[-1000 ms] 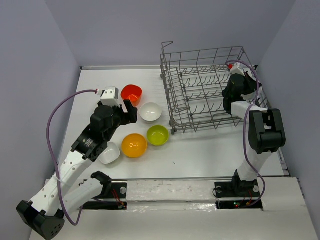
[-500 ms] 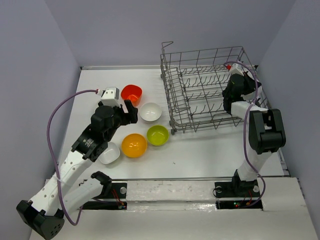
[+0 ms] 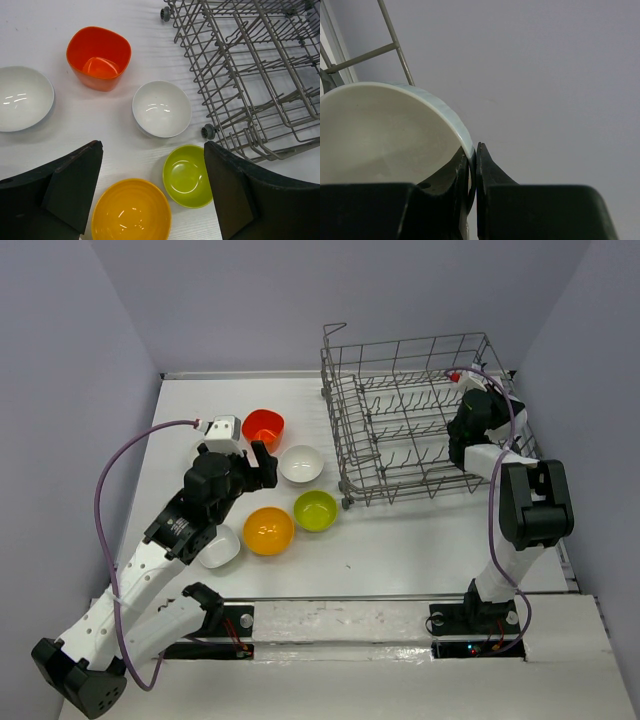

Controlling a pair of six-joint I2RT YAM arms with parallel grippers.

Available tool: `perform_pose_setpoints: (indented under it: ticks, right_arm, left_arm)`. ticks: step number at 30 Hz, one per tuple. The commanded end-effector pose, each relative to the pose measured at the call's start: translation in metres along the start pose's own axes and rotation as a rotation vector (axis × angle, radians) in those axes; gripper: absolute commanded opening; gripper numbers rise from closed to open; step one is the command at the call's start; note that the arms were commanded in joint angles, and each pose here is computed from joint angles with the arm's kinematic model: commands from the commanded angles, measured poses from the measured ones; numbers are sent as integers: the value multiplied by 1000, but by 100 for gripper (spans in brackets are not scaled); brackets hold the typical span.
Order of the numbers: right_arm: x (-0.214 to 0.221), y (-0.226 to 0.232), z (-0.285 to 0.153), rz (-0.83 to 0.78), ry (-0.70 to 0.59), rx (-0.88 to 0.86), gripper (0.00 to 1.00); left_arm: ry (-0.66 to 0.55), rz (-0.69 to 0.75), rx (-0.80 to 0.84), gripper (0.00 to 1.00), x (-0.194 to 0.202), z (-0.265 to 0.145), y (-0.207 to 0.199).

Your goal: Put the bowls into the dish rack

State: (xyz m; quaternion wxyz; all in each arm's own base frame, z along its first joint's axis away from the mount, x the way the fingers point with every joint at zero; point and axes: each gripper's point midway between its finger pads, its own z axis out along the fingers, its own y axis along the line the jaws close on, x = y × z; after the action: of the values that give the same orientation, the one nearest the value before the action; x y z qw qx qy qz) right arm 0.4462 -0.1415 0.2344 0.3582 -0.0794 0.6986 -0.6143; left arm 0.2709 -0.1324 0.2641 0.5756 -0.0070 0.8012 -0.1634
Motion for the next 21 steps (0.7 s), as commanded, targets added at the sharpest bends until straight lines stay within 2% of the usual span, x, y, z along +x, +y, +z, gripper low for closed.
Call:
perform_pose_setpoints:
  ticks: [1, 14, 21]
  right_arm:
    - [8, -2, 5, -16, 5, 38, 1]
    - [18, 28, 3, -25, 11, -32, 1]
    - [20, 39, 5, -31, 15, -49, 6]
  left_arm:
    - [-28, 13, -10, 91, -5, 0, 1]
    - [-21, 15, -14, 91, -3, 2, 1]
    - [-20, 17, -18, 91, -3, 2, 2]
